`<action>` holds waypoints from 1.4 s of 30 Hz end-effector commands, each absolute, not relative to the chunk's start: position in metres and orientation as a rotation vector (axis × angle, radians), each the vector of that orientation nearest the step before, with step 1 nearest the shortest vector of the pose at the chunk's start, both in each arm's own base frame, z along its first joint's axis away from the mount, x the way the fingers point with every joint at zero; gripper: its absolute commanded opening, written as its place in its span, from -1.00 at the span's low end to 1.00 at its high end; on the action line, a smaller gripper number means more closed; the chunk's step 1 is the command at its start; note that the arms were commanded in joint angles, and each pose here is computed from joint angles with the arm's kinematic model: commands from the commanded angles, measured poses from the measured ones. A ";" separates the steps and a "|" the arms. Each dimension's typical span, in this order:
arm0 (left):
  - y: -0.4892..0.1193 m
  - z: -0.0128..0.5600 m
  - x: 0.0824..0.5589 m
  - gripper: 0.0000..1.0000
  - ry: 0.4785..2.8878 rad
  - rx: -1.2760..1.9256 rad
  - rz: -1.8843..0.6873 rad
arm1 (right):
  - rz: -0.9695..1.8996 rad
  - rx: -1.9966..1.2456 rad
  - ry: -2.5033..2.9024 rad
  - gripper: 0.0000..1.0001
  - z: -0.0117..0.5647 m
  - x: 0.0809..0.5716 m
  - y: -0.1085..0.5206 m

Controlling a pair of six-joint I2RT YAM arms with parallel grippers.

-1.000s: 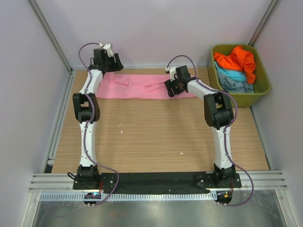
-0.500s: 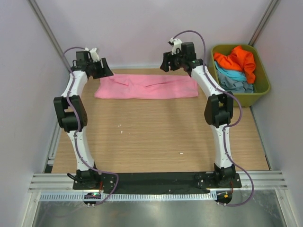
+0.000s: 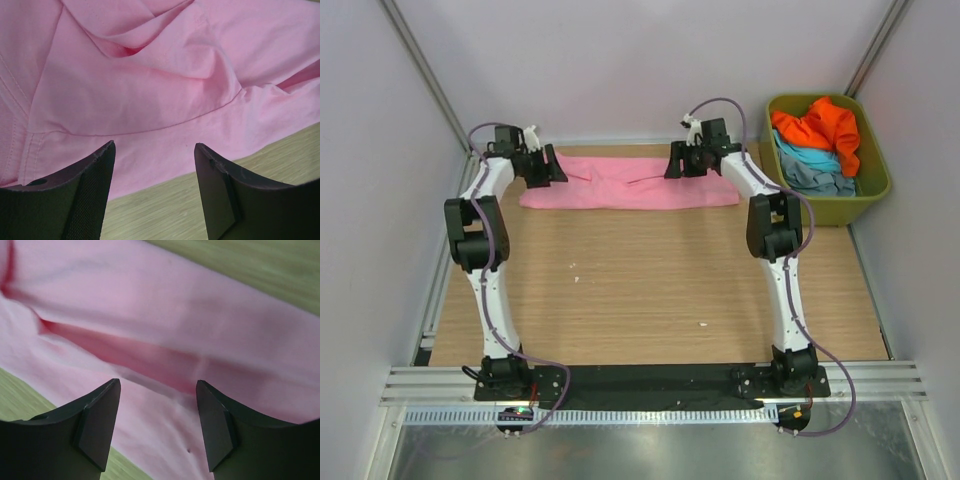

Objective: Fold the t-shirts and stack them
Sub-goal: Fold the tshirt

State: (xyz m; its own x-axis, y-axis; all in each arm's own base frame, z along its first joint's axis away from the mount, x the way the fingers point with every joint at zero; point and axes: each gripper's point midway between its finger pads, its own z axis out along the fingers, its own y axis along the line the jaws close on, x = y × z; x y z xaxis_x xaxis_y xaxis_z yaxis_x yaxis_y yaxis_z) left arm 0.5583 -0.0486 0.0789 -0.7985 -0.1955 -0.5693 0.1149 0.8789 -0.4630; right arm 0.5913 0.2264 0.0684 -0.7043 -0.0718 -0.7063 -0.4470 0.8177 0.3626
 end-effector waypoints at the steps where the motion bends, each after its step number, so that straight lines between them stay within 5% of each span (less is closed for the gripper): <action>1: -0.047 0.073 0.565 0.32 2.409 -0.043 -0.651 | 0.603 -0.357 2.315 0.36 0.071 0.589 0.195; 17: -0.050 0.019 0.498 0.28 2.622 -0.181 -0.673 | 0.428 -0.417 2.486 0.36 0.018 0.548 0.158; 33: -0.052 0.047 0.400 0.25 2.730 -0.236 -0.642 | 0.477 -0.493 2.575 0.36 0.039 0.456 0.173; 42: -0.050 0.096 0.397 0.26 2.627 -0.195 -0.605 | 0.416 -0.542 2.432 0.37 0.090 0.486 0.175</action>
